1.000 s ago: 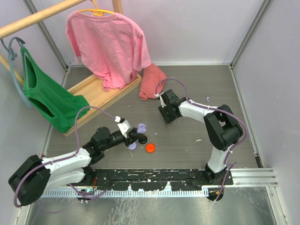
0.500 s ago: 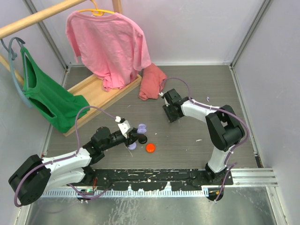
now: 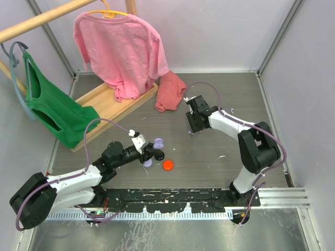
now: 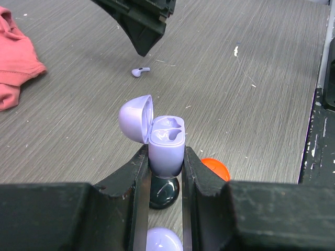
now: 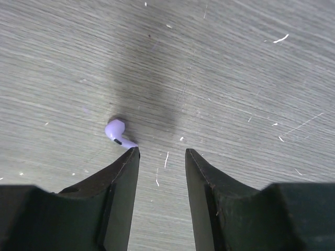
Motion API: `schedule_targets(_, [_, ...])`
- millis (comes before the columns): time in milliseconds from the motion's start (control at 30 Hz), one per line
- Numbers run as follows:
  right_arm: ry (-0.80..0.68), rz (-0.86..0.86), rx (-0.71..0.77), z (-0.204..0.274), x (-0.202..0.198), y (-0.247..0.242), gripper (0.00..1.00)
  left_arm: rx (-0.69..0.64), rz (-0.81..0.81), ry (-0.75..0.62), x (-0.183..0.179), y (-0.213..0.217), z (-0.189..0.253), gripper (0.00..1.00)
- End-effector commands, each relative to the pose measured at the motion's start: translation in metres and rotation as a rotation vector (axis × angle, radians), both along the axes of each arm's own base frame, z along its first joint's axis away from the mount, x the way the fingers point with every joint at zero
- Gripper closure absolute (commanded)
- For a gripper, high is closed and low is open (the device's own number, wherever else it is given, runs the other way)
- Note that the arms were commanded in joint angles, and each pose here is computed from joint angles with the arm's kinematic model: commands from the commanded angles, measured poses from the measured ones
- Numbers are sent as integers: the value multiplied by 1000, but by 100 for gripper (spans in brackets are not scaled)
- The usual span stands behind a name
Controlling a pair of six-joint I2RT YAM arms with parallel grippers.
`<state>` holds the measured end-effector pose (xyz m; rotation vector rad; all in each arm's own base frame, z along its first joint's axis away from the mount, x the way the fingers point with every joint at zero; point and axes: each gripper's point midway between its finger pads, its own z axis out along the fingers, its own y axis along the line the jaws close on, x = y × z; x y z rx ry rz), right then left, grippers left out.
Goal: Insert the wireless bluetooth earbuds into the charging case
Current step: Pick up the earbud from the center of the board.
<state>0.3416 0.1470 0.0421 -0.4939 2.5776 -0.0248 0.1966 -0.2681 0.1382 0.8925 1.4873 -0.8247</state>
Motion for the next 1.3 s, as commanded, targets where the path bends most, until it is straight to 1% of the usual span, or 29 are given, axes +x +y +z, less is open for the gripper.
schedule_targets(0, [-84,18,93,39,8,14,52,-59,-20,-83,5,-9,32,100])
schedule_targets(200, [-10,130,150,29,7,36,51,-60,-18,-86,5,-9,33,100])
schedule_targets(333, [36,163,151,19,8,43,51,-58,-17,-86,6,-8,32,100])
schedule_targets(567, [102,192,101,7,10,44,51,-58,-18,-86,5,-8,32,100])
schedule_targets(867, [168,244,37,-2,12,44,56,-57,-24,-84,5,-9,32,100])
schedule_targets(1267, [254,294,-57,-20,1,45,60,-55,-27,-86,4,-9,32,100])
